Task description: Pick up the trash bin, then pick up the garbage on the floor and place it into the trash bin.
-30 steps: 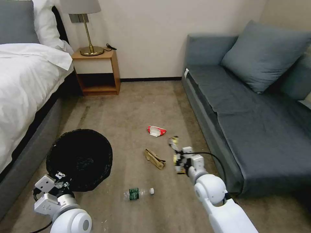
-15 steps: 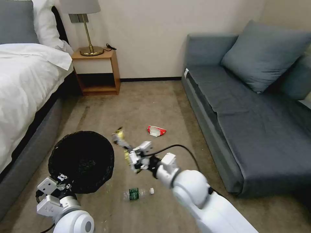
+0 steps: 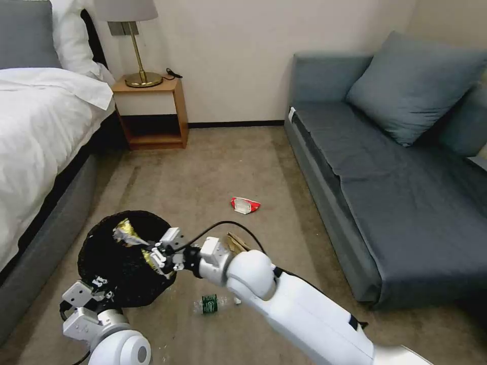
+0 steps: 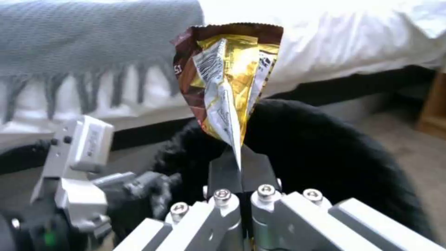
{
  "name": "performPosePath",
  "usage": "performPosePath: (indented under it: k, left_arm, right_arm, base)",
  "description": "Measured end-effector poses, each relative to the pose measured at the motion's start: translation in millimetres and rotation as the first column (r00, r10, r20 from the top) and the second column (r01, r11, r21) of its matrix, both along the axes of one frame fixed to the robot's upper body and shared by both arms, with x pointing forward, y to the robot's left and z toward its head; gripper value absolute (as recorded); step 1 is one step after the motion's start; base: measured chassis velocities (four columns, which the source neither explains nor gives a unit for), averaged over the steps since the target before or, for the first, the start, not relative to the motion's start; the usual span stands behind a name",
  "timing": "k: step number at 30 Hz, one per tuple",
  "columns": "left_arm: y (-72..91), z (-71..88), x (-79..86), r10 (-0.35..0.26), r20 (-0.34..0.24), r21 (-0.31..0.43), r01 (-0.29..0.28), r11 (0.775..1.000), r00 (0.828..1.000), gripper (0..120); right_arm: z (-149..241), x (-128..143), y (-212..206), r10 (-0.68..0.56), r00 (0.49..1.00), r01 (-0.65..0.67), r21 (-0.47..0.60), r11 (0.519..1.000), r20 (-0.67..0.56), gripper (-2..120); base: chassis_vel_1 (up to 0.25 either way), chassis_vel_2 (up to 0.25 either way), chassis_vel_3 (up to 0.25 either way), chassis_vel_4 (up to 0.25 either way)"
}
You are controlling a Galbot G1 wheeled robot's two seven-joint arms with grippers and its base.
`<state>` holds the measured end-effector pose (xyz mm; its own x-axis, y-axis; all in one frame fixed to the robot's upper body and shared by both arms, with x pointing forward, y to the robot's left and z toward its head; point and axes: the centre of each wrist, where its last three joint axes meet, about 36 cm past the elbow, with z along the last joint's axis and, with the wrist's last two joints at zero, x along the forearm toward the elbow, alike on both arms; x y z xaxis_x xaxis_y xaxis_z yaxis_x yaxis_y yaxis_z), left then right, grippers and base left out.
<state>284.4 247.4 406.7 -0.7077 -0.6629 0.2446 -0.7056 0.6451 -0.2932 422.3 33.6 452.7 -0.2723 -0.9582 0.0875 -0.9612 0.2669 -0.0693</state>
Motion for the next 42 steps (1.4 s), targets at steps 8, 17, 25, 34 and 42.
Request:
performPosePath:
  k: [8,17,25,34,42]
  left_arm:
    - [-2.5,4.4,-3.1,-0.001,0.007,-0.005,0.001,1.0,1.0,0]
    - [-3.3,6.9,-5.4,0.002,0.01,-0.006,-0.002,1.0,1.0,0]
    - [-0.5,8.2,-4.8,0.006,0.014,0.0,-0.006,1.0,1.0,0]
    - [0.0,7.7,-4.5,0.007,0.013,0.0,-0.007,1.0,1.0,0]
    - [-0.1,7.7,-4.8,0.007,0.012,-0.001,-0.007,1.0,1.0,0]
  right_arm:
    - [-22.3,18.6,38.7,0.061,0.998,-0.061,0.006,0.998,-0.004,0]
    - [-37.4,58.1,59.2,0.043,0.999,-0.043,-0.006,0.999,0.03,0]
    - [-52.4,77.1,56.1,0.008,0.999,-0.006,-0.048,0.999,0.035,0]
    - [-57.0,74.0,51.4,0.007,0.999,-0.005,-0.056,0.998,0.033,8]
    - [-55.0,71.4,48.9,0.011,0.999,-0.009,-0.057,0.998,0.036,35]
  base:
    - [0.0,0.0,0.0,0.0]
    - [0.0,0.0,0.0,0.0]
    - [0.0,0.0,0.0,0.0]
    - [0.0,0.0,0.0,0.0]
    - [0.0,0.0,0.0,0.0]
